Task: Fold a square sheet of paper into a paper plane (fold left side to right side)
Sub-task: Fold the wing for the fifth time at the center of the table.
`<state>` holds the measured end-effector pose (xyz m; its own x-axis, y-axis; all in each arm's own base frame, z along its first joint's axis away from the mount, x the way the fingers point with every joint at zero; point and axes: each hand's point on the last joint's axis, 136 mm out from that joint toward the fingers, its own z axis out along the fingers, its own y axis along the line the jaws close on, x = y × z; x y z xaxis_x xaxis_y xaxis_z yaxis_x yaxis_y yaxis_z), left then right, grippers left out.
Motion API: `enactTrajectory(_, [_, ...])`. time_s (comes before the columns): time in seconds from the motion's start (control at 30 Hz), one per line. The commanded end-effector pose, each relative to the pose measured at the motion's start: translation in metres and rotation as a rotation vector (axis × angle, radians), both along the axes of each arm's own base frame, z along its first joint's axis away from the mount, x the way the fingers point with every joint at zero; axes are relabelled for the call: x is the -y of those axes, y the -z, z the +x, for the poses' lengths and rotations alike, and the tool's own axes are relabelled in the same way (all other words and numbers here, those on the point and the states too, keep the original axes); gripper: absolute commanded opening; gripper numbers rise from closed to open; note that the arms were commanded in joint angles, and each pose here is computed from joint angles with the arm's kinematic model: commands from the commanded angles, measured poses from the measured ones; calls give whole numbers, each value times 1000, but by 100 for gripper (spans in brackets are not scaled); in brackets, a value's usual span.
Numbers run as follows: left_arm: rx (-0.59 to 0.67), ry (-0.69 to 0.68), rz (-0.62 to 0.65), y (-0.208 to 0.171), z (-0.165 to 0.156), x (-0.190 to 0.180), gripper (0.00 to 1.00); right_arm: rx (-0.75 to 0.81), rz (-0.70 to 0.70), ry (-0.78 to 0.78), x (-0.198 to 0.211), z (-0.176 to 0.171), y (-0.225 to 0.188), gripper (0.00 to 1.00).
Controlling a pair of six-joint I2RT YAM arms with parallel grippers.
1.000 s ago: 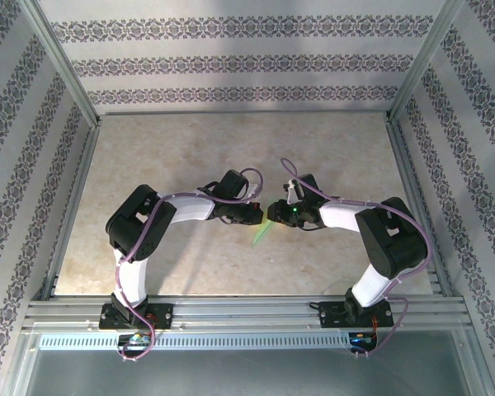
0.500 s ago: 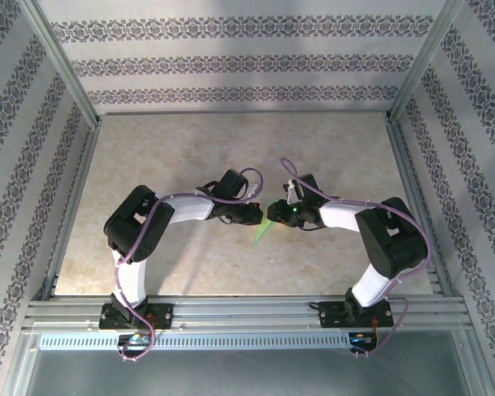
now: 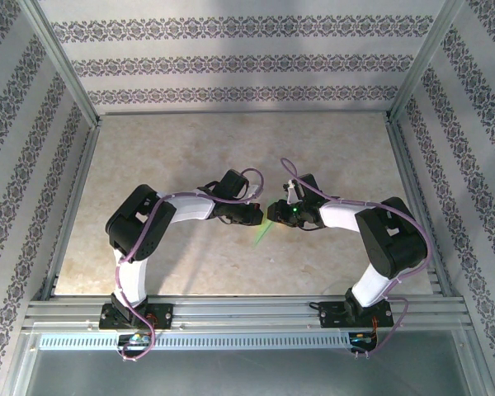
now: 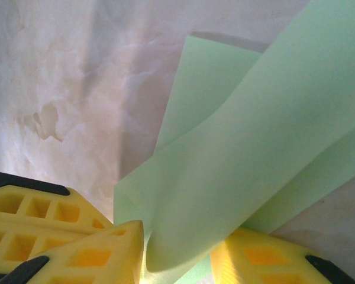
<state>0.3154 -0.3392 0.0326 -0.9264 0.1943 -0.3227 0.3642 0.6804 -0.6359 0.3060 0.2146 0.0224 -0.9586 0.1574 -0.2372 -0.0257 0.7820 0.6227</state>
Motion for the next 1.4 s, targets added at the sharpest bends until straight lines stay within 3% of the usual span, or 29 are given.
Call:
enactTrajectory(0.0, [-11, 21, 14, 6, 2, -3, 3, -36, -27, -4, 4, -4, 11, 37])
enactTrajectory(1.07, [-67, 20, 149, 40, -4, -14, 2, -2, 66, 40, 3, 4, -17, 38])
enactTrajectory(1.37, [-67, 23, 155, 41, -5, -13, 2, -21, 40, 94, 26, -7, -25, 37])
